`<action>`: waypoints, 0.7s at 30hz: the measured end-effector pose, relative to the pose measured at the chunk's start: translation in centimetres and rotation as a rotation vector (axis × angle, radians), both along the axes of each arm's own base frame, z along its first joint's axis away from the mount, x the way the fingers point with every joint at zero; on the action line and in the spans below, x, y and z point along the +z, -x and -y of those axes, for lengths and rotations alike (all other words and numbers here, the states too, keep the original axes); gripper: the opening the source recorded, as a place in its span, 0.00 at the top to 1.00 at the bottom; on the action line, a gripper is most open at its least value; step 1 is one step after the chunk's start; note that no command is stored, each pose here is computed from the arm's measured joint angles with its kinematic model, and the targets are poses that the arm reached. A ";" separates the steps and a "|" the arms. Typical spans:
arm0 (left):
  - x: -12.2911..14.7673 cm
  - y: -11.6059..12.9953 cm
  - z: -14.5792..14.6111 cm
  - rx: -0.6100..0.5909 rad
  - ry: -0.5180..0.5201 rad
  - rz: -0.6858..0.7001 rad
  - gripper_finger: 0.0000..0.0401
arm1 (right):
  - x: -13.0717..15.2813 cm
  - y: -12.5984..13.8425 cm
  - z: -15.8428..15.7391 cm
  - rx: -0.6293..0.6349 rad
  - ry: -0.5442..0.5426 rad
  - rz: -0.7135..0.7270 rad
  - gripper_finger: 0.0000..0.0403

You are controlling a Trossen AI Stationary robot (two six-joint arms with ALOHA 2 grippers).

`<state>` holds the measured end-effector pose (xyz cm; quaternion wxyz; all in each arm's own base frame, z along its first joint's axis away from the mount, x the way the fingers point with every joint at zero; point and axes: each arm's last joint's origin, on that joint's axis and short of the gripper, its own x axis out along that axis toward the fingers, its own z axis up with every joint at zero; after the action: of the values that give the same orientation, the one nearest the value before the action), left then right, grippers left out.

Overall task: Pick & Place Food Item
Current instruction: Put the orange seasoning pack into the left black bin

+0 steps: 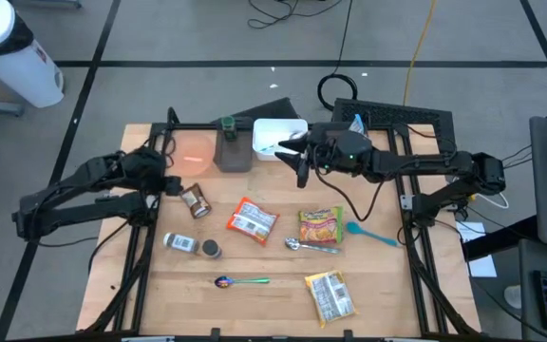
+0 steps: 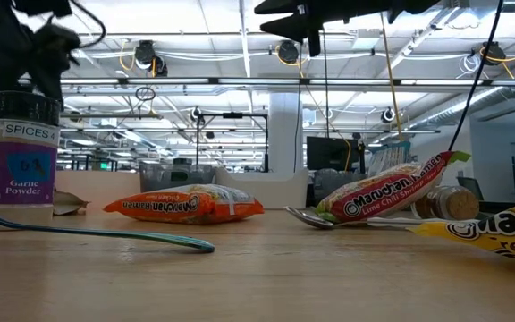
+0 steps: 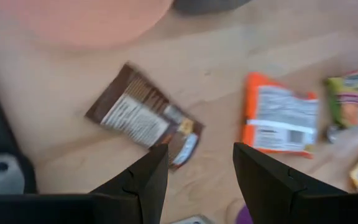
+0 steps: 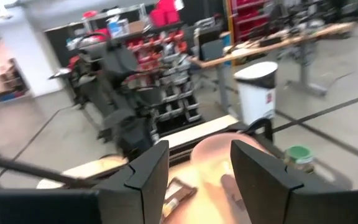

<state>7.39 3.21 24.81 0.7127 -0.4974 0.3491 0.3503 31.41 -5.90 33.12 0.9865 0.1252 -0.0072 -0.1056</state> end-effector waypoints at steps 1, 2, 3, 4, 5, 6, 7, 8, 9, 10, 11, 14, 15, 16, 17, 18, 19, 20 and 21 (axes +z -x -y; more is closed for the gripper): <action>-0.8 0.0 0.0 0.008 0.026 -0.016 0.54 | -0.1 0.0 0.0 0.020 -0.005 -0.007 0.59; -1.2 -0.2 0.0 0.005 0.033 -0.011 0.54 | -0.1 0.0 -0.1 0.039 -0.009 -0.013 0.59; -1.3 -0.4 -0.1 -0.002 0.031 -0.004 0.54 | -0.2 0.0 -0.1 0.057 -0.014 -0.013 0.59; -1.6 -0.7 -0.2 0.004 0.032 0.006 0.54 | -0.1 0.0 -0.2 0.067 -0.021 -0.011 0.59; -1.8 -0.9 -0.4 0.015 0.031 0.008 0.54 | -0.1 0.0 -0.2 0.082 -0.033 -0.008 0.59; -2.0 -1.0 -0.5 0.025 0.027 0.006 0.54 | -0.1 0.0 -0.3 0.099 -0.047 -0.006 0.59; -2.2 -1.1 -0.6 0.031 0.021 0.002 0.54 | -0.2 -0.1 -0.4 0.120 -0.058 -0.007 0.59; -2.3 -1.2 -0.7 0.026 0.019 -0.004 0.54 | -0.2 -0.1 -0.5 0.145 -0.064 -0.009 0.59; -2.5 -1.3 -0.8 0.017 0.015 -0.018 0.54 | -0.2 -0.1 -0.5 0.167 -0.066 -0.014 0.59; -2.7 -1.4 -0.9 0.008 0.015 -0.035 0.54 | -0.3 -0.1 -0.6 0.187 -0.068 -0.018 0.59; -2.9 -1.6 -1.0 -0.005 0.012 -0.054 0.54 | -0.3 -0.1 -0.6 0.197 -0.069 -0.021 0.59; -3.3 -1.9 -1.5 -0.038 0.005 -0.106 0.54 | -0.3 -0.1 -0.7 0.217 -0.070 -0.025 0.59; -3.4 -2.0 -1.7 -0.048 0.005 -0.122 0.54 | -0.3 -0.1 -0.6 0.216 -0.070 -0.026 0.59; -3.6 -2.2 -1.9 -0.062 0.010 -0.137 0.54 | -0.3 0.0 -0.6 0.214 -0.068 -0.027 0.59; -3.7 -2.2 -2.0 -0.077 0.017 -0.151 0.54 | -0.4 0.0 -0.5 0.212 -0.066 -0.030 0.59; -3.9 -2.3 -2.2 -0.090 0.025 -0.168 0.54 | -0.4 0.0 -0.5 0.210 -0.067 -0.033 0.59; -4.1 -2.3 -2.4 -0.099 0.036 -0.191 0.54 | -0.4 0.0 -0.4 0.209 -0.068 -0.036 0.59; -4.3 -2.3 -2.5 -0.107 0.046 -0.215 0.54 | -0.5 0.0 -0.4 0.209 -0.068 -0.040 0.59; -4.5 -2.3 -2.7 -0.117 0.057 -0.236 0.54 | -0.5 0.0 -0.4 0.208 -0.069 -0.045 0.59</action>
<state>9.71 5.93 20.33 0.6717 -0.4515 0.4687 0.3540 31.42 -5.49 32.61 0.9871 0.1567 0.0316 -0.0056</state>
